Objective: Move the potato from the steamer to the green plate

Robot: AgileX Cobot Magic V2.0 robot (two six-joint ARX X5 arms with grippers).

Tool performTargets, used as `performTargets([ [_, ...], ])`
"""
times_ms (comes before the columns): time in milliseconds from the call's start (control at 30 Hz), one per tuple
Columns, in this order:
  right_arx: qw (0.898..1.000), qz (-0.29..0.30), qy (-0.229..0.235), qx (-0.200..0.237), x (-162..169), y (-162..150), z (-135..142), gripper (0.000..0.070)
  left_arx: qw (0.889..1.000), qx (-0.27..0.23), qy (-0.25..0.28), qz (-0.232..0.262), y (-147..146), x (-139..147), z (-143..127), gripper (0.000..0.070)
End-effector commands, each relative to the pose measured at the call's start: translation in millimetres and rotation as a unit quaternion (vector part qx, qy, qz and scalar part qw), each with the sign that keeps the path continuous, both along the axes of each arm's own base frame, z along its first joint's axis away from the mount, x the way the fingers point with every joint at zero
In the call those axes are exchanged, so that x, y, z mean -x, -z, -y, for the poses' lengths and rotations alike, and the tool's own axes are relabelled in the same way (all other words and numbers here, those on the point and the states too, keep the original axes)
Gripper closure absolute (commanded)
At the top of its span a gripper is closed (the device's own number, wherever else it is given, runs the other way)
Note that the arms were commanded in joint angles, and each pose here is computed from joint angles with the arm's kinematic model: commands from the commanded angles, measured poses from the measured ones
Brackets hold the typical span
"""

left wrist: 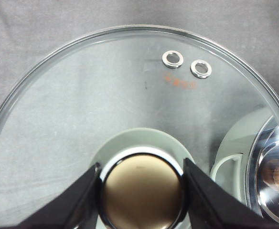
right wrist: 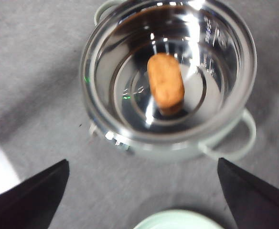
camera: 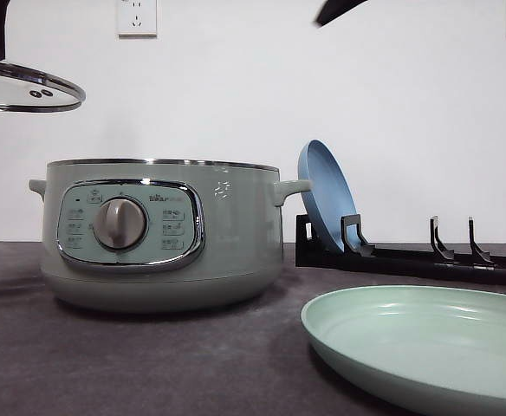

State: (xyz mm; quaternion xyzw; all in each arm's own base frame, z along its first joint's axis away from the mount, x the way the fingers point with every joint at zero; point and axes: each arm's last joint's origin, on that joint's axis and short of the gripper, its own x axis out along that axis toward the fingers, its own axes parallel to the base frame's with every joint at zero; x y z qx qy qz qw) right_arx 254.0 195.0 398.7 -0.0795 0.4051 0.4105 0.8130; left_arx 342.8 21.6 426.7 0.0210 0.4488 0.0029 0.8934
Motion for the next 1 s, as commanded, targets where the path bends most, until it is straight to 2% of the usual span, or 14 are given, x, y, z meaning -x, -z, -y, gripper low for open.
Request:
performTargets([
  [0,0.999,0.013,-0.028,0.011,-16,1,-16,0.0072,0.999,0.002,-0.003,0.045,-19,7,0,0.0699],
  [233,0.999,0.006,-0.046,0.027,-63,25,-58,0.0072,0.999,0.001,-0.006,0.045,-19,7,-2,0.0699],
  [467,0.996,0.027,-0.074,0.031,-89,55,-93,0.0072,0.999,0.004,-0.009,0.046,-19,7,-2,0.0699],
  [633,0.995,0.026,-0.09,0.046,-98,81,-108,0.007,0.999,0.004,-0.009,0.046,-19,7,-2,0.0699],
  [967,0.993,0.033,-0.094,0.067,-114,116,-123,0.007,0.999,0.004,-0.009,0.046,-19,6,-2,0.0699],
])
